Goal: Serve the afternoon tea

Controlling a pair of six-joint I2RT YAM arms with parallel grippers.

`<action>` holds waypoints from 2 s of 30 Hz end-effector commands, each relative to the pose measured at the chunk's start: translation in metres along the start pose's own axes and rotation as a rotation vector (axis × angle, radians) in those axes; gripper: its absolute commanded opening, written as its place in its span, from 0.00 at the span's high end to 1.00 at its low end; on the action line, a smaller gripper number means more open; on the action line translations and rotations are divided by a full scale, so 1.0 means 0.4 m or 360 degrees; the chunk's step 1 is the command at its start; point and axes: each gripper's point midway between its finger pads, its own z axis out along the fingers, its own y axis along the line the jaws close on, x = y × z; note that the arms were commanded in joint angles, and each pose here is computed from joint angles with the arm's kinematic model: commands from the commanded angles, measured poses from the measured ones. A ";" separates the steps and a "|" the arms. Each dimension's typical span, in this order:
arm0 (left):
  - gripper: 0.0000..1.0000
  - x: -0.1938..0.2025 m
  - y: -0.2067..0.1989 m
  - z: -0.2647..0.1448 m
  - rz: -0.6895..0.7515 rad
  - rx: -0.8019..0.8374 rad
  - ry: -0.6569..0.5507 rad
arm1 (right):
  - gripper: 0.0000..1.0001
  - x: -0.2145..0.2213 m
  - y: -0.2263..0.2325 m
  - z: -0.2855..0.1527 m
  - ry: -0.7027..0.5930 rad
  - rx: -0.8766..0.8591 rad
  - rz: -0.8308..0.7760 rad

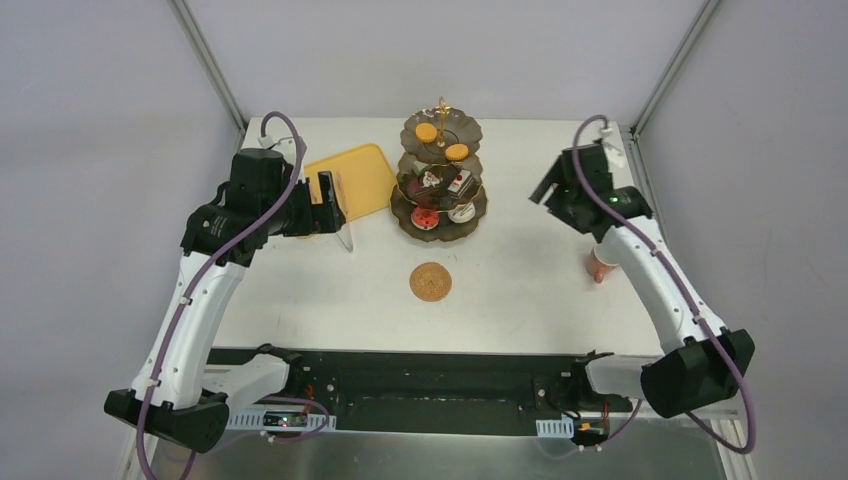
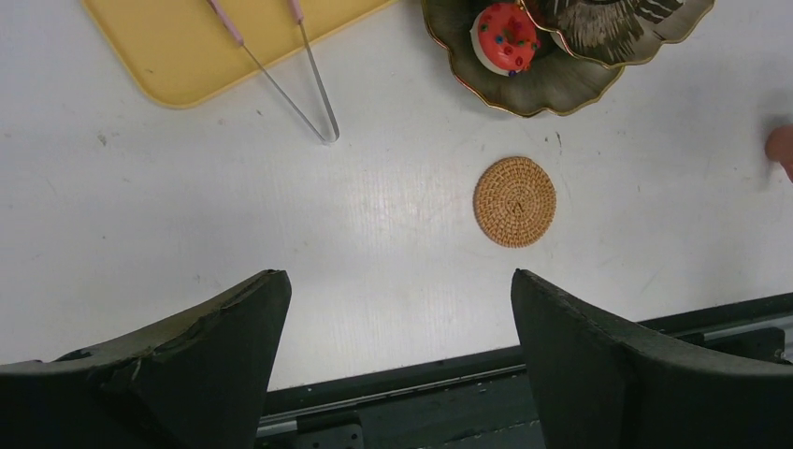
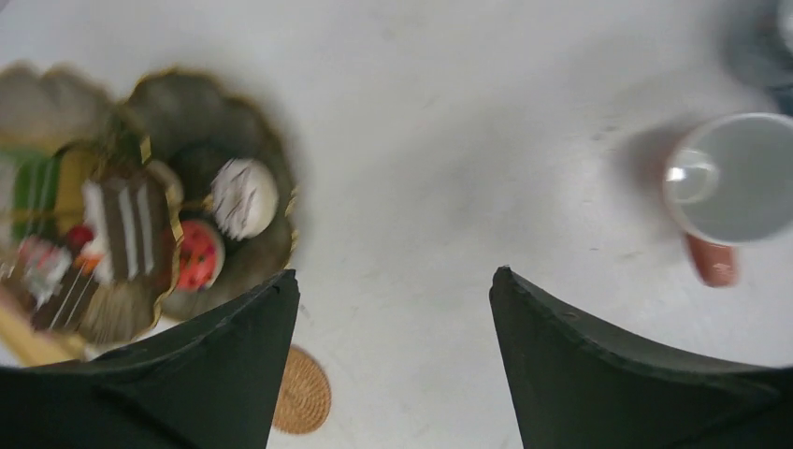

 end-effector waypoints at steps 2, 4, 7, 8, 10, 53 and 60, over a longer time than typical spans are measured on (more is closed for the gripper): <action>0.08 -0.009 -0.029 -0.014 0.0192 0.0071 -0.0084 | 0.16 -0.076 -0.217 -0.084 -0.0024 0.0389 0.0299; 0.08 -0.006 -0.040 -0.020 0.0269 0.0068 -0.0094 | 0.16 -0.072 -0.286 -0.089 0.0044 0.0475 0.0474; 0.07 -0.003 -0.052 -0.035 0.0342 0.0084 -0.0121 | 0.19 -0.042 -0.376 -0.081 0.0202 0.0604 0.0729; 0.06 -0.005 -0.052 -0.039 0.0347 0.0078 -0.0133 | 0.21 -0.026 -0.398 -0.072 0.0268 0.0660 0.0772; 0.06 0.000 -0.058 -0.040 0.0347 0.0094 -0.0127 | 0.23 -0.007 -0.444 -0.067 0.0317 0.0802 0.0807; 0.07 -0.055 -0.092 -0.062 0.0102 0.0099 -0.0164 | 1.00 0.095 -0.475 0.083 0.0381 0.0650 0.0798; 0.07 -0.036 -0.073 -0.060 0.0148 0.0084 -0.0190 | 1.00 0.210 -0.214 0.016 0.0452 0.0486 0.0453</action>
